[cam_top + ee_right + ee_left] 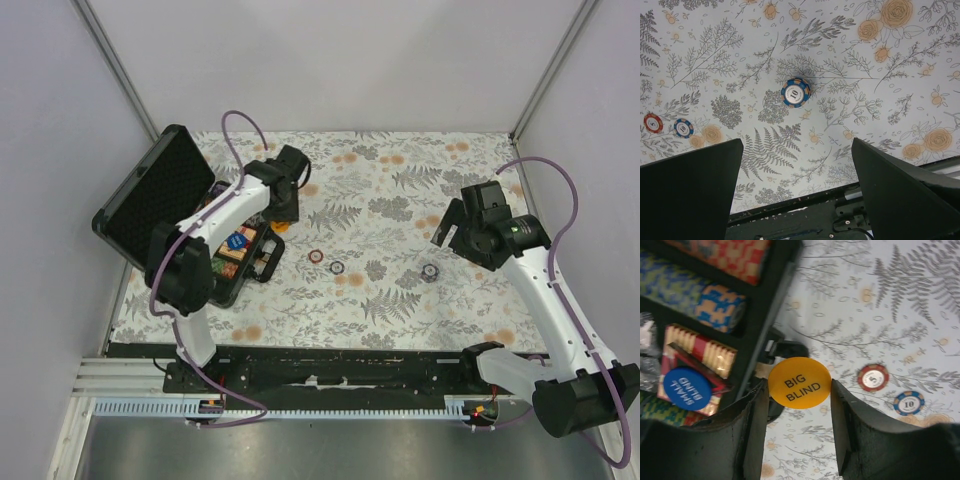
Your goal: Pack up texas hold em set
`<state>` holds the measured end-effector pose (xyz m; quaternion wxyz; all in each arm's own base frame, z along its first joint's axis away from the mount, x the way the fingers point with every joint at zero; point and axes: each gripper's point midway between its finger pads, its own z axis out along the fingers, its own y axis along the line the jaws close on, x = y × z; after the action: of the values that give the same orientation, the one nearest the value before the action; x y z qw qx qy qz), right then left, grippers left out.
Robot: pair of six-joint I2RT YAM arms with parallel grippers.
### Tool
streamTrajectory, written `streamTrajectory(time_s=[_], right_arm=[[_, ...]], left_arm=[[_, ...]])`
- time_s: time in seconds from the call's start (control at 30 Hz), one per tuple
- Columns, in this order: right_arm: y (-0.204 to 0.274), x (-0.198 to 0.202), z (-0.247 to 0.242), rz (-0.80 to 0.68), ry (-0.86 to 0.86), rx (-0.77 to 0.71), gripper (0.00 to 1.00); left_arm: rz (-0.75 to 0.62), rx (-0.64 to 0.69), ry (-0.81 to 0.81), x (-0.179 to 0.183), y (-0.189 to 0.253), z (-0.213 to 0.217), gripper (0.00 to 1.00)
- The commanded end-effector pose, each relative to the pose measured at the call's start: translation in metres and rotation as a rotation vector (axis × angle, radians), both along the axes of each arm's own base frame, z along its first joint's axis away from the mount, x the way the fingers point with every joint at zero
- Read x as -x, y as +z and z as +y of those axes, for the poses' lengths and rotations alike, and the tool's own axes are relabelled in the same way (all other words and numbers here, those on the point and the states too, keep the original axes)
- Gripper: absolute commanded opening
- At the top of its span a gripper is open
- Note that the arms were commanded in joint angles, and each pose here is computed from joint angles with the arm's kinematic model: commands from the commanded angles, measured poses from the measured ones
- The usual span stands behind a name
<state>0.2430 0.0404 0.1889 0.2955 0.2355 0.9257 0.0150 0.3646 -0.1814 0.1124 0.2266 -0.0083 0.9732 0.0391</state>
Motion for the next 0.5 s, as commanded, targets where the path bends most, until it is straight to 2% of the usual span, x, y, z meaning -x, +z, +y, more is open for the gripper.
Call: streamTrajectory(time_s=[0.0, 0.47], right_arm=[[0.003, -0.005, 0.003, -0.021, 0.005, -0.015, 0.98], [0.003, -0.005, 0.005, -0.019, 0.003, -0.026, 0.98]], left_arm=[[-0.073, 0.026, 0.119, -0.003, 0.025, 0.043, 0.50], [-0.102, 0.042, 0.455, -0.004, 0.026, 0.158, 0.50]])
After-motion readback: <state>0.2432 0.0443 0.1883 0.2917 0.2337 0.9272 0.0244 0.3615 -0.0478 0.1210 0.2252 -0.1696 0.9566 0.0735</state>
